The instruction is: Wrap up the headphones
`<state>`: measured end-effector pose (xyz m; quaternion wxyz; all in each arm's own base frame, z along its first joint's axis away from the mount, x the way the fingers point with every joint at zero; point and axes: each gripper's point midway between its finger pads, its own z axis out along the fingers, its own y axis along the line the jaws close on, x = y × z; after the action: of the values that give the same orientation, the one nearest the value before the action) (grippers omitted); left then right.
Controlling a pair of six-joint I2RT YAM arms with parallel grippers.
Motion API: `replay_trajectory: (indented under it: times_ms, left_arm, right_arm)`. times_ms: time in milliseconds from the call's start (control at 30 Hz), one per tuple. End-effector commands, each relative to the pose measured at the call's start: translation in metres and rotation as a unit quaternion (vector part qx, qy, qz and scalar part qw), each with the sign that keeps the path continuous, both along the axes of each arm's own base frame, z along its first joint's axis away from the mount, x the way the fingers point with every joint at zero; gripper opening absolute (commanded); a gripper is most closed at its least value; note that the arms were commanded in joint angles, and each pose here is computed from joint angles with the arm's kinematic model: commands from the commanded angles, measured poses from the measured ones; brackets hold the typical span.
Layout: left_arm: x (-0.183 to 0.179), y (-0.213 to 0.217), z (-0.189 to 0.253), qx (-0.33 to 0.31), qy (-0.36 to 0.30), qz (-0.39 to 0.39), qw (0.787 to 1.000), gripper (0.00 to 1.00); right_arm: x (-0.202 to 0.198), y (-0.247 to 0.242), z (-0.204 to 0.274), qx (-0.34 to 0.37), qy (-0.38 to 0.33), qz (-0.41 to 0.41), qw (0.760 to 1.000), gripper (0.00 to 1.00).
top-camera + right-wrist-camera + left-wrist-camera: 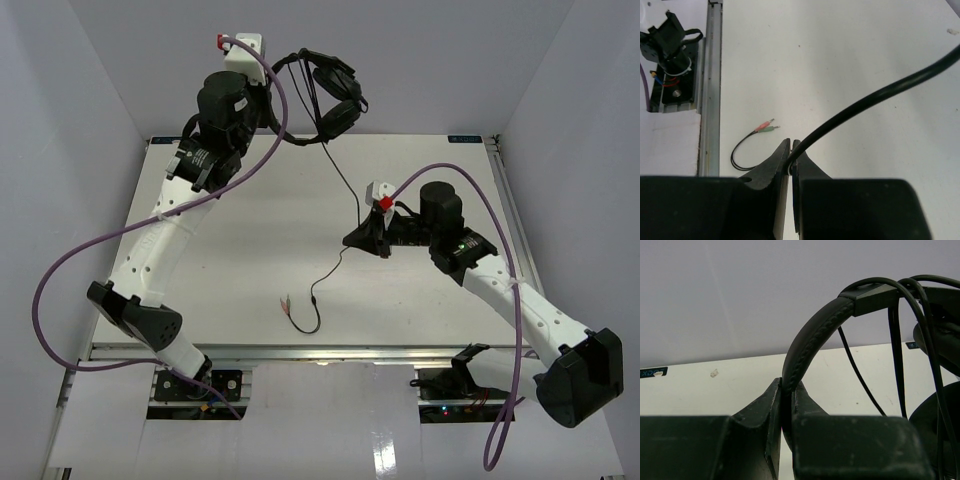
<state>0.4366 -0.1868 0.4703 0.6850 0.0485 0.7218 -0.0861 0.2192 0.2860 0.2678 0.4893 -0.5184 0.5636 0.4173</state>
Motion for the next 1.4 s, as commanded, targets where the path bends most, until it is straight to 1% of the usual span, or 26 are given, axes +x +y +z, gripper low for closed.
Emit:
replay_trajectory:
  times_ms: [0, 67, 233, 300, 400, 467, 500, 533, 600, 667, 733, 800, 933, 1000, 1067, 1200, 1300, 1367]
  left_arm:
    - [-0.007, 0.021, 0.032, -0.045, -0.042, 0.012, 0.998, 0.0]
    - [0.0, 0.03, 0.025, -0.041, -0.036, 0.023, 0.998, 0.0]
    - [0.027, 0.037, -0.012, -0.029, -0.003, 0.038, 0.999, 0.0]
    - [0.033, 0.036, -0.022, -0.025, 0.006, 0.041, 0.999, 0.0]
    - [0.043, 0.033, -0.037, -0.015, 0.02, 0.043, 0.999, 0.0]
    - [0.047, 0.033, -0.052, 0.0, 0.033, 0.049, 0.998, 0.0]
    - [0.048, 0.034, -0.062, 0.01, 0.042, 0.05, 0.998, 0.0]
    - [0.048, 0.036, -0.07, 0.019, 0.049, 0.053, 0.997, 0.0]
    - [0.048, 0.037, -0.092, 0.037, 0.069, 0.055, 0.995, 0.0]
    - [0.047, 0.038, -0.115, 0.052, 0.09, 0.054, 0.993, 0.0]
    - [0.043, 0.038, -0.144, 0.063, 0.117, 0.048, 0.99, 0.0]
    - [0.041, 0.036, -0.157, 0.068, 0.129, 0.04, 0.989, 0.0]
    - [0.033, 0.03, -0.185, 0.078, 0.156, 0.02, 0.984, 0.0]
    - [0.027, 0.026, -0.196, 0.085, 0.166, 0.008, 0.982, 0.0]
    - [0.021, 0.02, -0.207, 0.094, 0.176, -0.005, 0.98, 0.0]
    - [0.003, 0.007, -0.225, 0.11, 0.192, -0.034, 0.975, 0.0]
    - [-0.012, 0.0, -0.23, 0.106, 0.197, -0.06, 0.973, 0.0]
    - [-0.023, -0.006, -0.236, 0.103, 0.204, -0.083, 0.97, 0.0]
  right_arm:
    - [0.008, -0.009, 0.014, -0.012, -0.038, -0.027, 0.999, 0.08]
    - [0.004, -0.009, 0.018, -0.022, -0.051, -0.018, 0.998, 0.08]
    - [0.0, -0.005, 0.041, -0.059, -0.131, -0.008, 0.99, 0.08]
    - [0.003, 0.001, 0.049, -0.085, -0.181, -0.016, 0.98, 0.08]
    - [0.013, 0.004, 0.049, -0.127, -0.223, -0.04, 0.966, 0.08]
    - [0.029, 0.001, 0.058, -0.155, -0.265, -0.077, 0.949, 0.08]
    - [0.038, -0.003, 0.065, -0.172, -0.291, -0.102, 0.936, 0.08]
    - [0.051, -0.01, 0.07, -0.193, -0.313, -0.139, 0.919, 0.08]
    - [0.066, -0.017, 0.08, -0.216, -0.352, -0.172, 0.894, 0.08]
    - [0.084, -0.031, 0.098, -0.237, -0.389, -0.231, 0.86, 0.08]
    - [0.094, -0.039, 0.113, -0.244, -0.413, -0.262, 0.837, 0.08]
    - [0.103, -0.046, 0.127, -0.255, -0.435, -0.29, 0.813, 0.08]
    - [0.116, -0.054, 0.154, -0.26, -0.472, -0.334, 0.774, 0.08]
    - [0.122, -0.055, 0.162, -0.262, -0.483, -0.348, 0.76, 0.08]
    - [0.127, -0.053, 0.17, -0.258, -0.492, -0.36, 0.75, 0.08]
    - [0.134, -0.049, 0.178, -0.246, -0.5, -0.373, 0.742, 0.08]
    - [0.139, -0.047, 0.176, -0.238, -0.499, -0.374, 0.745, 0.08]
    - [0.142, -0.045, 0.173, -0.222, -0.491, -0.37, 0.757, 0.08]
